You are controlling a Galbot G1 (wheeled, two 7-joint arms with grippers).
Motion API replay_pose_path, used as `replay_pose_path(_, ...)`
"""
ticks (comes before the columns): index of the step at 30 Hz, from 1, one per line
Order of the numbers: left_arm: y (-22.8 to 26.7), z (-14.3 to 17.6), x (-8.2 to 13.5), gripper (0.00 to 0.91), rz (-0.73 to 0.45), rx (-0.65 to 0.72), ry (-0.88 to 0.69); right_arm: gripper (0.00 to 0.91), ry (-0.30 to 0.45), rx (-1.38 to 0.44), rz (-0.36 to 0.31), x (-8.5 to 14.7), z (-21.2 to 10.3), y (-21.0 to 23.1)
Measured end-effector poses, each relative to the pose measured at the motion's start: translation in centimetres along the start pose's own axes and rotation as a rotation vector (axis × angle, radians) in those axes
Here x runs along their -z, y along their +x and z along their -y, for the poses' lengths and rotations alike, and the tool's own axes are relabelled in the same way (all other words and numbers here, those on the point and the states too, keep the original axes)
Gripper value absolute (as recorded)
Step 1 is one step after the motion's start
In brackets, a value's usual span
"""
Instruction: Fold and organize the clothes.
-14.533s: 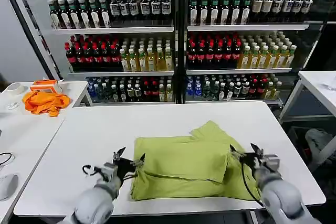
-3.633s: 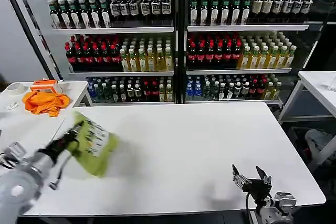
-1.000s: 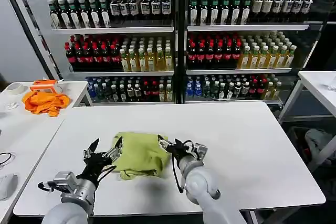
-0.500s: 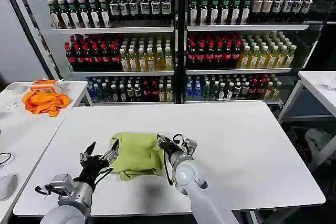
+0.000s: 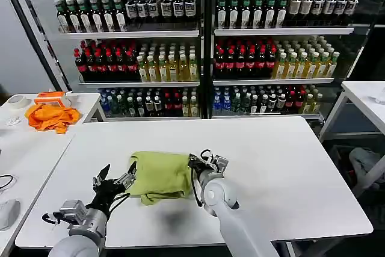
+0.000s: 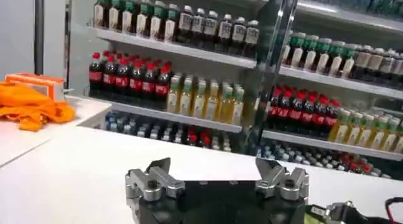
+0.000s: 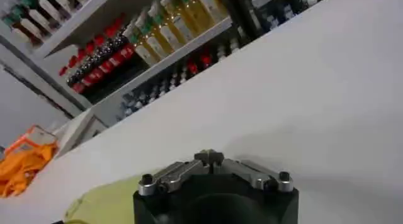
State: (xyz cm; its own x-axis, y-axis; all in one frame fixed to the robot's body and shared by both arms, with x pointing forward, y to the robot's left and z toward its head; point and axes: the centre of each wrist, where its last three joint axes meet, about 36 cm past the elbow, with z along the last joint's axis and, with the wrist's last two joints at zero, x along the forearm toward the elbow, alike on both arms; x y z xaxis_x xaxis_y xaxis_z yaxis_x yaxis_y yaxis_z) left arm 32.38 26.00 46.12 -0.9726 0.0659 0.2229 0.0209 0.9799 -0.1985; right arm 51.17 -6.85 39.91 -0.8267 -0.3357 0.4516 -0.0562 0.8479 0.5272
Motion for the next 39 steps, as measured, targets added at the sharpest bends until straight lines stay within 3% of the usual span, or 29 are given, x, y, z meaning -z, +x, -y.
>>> replay_pose_path(10,0.0,0.5,-0.3,0.907,-0.006,-0.009,0.007,0.0,0.078,-0.042,0.013,2.4,2.7,-0.7)
replay_pose_path(21,0.5,1.7,-1.0,0.907,-0.02,-0.041,0.001,0.0,0.264,-0.098,0.012,8.0,8.8,0.5)
replay_pose_path(22,0.5,1.8,-1.1,0.907,-0.02,-0.043,0.0,0.06,0.28,-0.106,0.013,8.6,9.5,0.6)
replay_pose_path(23,0.5,1.9,-1.1,0.907,-0.02,-0.044,-0.001,0.695,0.296,-0.114,0.014,9.1,10.2,0.7)
replay_pose_path(24,0.5,1.9,-1.1,0.907,-0.021,-0.046,-0.003,0.907,0.311,-0.124,0.015,9.7,10.8,0.9)
replay_pose_path(31,0.4,2.1,-1.1,0.907,-0.017,-0.053,-0.032,0.907,0.416,-0.153,0.04,11.6,14.0,2.4)
replay_pose_path(39,0.7,2.1,-1.0,0.907,-0.008,-0.064,-0.08,0.907,0.547,-0.187,0.235,9.8,14.9,5.8)
